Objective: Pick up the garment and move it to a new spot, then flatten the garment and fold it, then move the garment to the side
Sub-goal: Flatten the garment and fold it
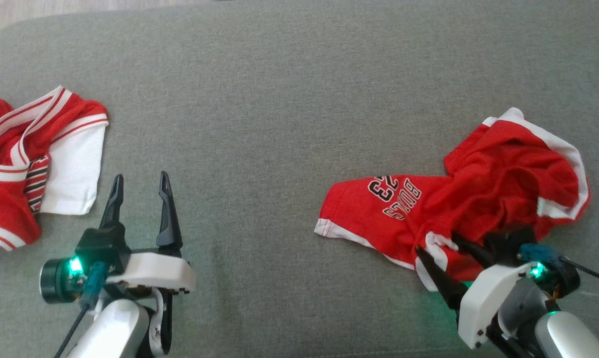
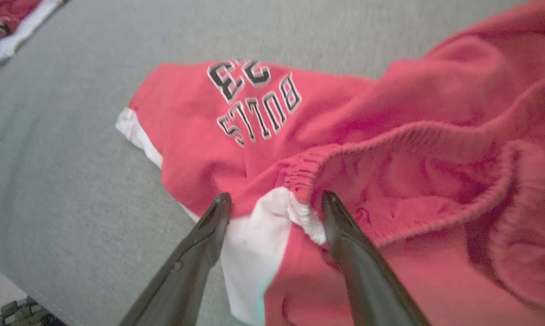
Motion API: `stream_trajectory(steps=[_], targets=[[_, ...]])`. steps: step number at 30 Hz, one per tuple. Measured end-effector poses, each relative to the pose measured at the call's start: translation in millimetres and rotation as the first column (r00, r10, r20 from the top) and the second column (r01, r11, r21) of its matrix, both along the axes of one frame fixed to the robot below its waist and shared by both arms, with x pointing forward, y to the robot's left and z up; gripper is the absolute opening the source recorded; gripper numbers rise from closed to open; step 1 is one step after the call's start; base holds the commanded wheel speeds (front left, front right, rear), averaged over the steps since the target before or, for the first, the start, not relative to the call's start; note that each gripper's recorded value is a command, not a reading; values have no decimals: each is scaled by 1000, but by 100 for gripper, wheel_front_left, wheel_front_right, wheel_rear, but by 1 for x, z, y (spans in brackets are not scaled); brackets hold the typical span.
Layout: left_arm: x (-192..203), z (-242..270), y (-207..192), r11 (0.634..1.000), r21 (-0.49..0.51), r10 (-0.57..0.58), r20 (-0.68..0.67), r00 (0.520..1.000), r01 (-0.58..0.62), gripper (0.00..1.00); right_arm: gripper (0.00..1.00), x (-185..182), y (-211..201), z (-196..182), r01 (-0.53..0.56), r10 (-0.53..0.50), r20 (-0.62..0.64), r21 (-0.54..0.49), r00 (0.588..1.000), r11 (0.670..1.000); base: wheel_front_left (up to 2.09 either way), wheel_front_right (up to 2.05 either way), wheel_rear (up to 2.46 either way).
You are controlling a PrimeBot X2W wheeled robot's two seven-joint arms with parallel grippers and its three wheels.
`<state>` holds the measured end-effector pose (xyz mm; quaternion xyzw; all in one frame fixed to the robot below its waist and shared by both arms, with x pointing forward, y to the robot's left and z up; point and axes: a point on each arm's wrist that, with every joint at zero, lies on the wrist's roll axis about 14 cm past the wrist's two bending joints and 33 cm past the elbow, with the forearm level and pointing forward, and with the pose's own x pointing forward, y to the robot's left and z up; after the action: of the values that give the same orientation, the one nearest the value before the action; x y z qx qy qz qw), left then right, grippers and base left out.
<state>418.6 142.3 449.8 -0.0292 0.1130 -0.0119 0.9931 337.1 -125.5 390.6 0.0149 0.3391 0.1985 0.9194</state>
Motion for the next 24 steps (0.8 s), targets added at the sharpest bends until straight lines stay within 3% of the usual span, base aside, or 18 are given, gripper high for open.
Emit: stream_trajectory(steps=[3, 4, 5, 12, 16, 20, 24], targets=[[3, 1, 1, 1000, 1, 4, 5, 1000, -4, 100, 100, -9, -1, -13, -33, 31, -72, -24, 997, 999, 0, 0, 0], [3, 1, 1, 1000, 0, 6, 4, 1000, -6, 100, 75, -9, 1, -14, -42, 40, -76, -24, 996, 999, 0, 0, 0], [3, 1, 1, 1000, -1, 8, 4, 1000, -8, 100, 0, -7, 3, -13, -47, 45, -74, -20, 996, 999, 0, 0, 0], [1, 1, 4, 1000, -7, 21, 9, 1000, -21, 100, 0, 23, 19, 26, -81, 79, 71, 26, 994, 996, 0, 0, 0], [0, 1, 4, 1000, -6, 21, 11, 1000, -21, 100, 0, 39, 45, 62, -158, 143, 190, 62, 971, 986, 0, 0, 0], [-1, 2, 4, 1000, -7, 24, 12, 1000, -24, 100, 0, 55, 83, 105, -275, 231, 329, 91, 916, 957, 0, 0, 0], [-4, 0, 3, 999, -21, 24, 3, 1000, -24, 100, 0, 66, 126, 152, -398, 300, 473, 120, 828, 909, 0, 0, 0]])
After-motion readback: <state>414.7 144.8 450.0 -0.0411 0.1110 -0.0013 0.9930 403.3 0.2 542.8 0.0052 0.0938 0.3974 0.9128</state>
